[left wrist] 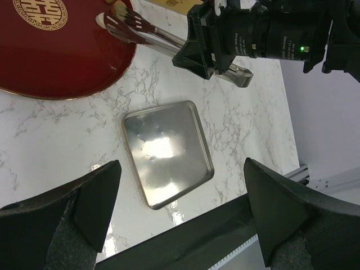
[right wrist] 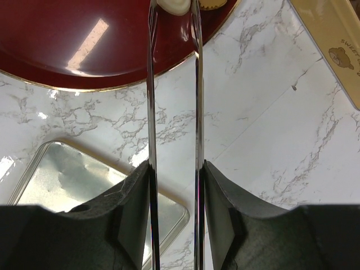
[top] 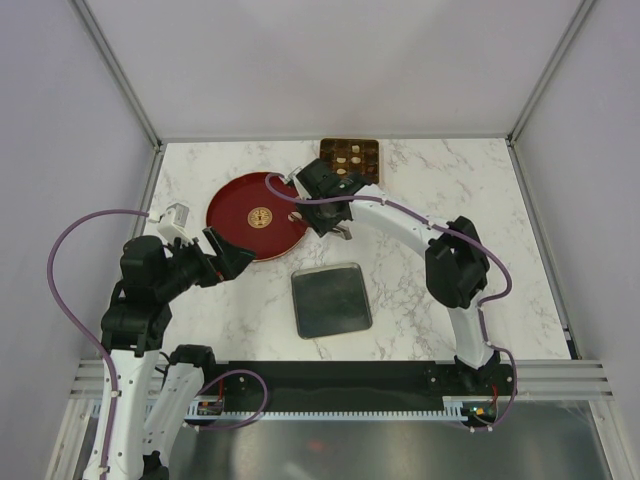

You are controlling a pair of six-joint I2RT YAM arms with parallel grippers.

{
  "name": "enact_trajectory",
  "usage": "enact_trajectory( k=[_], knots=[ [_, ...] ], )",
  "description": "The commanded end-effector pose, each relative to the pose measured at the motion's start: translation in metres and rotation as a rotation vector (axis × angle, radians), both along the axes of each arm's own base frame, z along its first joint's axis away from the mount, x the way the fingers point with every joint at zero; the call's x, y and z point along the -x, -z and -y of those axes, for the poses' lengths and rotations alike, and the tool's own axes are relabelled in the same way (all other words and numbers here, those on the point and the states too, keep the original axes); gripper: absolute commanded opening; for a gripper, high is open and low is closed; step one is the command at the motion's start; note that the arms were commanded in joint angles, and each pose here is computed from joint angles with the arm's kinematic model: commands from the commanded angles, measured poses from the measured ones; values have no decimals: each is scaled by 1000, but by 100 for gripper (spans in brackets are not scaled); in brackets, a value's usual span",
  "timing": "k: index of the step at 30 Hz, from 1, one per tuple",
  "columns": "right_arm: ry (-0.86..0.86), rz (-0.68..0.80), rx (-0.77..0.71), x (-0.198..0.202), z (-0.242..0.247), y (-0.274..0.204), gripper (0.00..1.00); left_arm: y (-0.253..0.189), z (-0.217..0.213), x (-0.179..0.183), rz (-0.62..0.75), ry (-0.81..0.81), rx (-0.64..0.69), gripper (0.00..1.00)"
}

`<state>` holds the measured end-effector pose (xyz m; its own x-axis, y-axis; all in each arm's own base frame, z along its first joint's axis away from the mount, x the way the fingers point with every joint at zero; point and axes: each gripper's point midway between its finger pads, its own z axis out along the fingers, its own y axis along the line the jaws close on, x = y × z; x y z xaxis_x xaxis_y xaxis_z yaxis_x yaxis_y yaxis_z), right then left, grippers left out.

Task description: Pack the chocolate

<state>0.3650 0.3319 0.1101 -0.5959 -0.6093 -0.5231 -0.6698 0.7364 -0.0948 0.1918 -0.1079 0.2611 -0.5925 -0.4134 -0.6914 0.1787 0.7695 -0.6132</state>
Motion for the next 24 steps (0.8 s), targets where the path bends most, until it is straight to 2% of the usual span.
enact_trajectory(
  k=[1,11,24],
  knots=[
    [18,40,-15,-11,-9,-9,48,-11,1,-3,56,13,1,98],
    [-27,6,-64,-10,-25,-7,48,-10,1,-2,56,11,-1,98],
    [-50,17,-116,-7,-32,-26,40,-11,1,-2,59,11,0,98]
  ],
)
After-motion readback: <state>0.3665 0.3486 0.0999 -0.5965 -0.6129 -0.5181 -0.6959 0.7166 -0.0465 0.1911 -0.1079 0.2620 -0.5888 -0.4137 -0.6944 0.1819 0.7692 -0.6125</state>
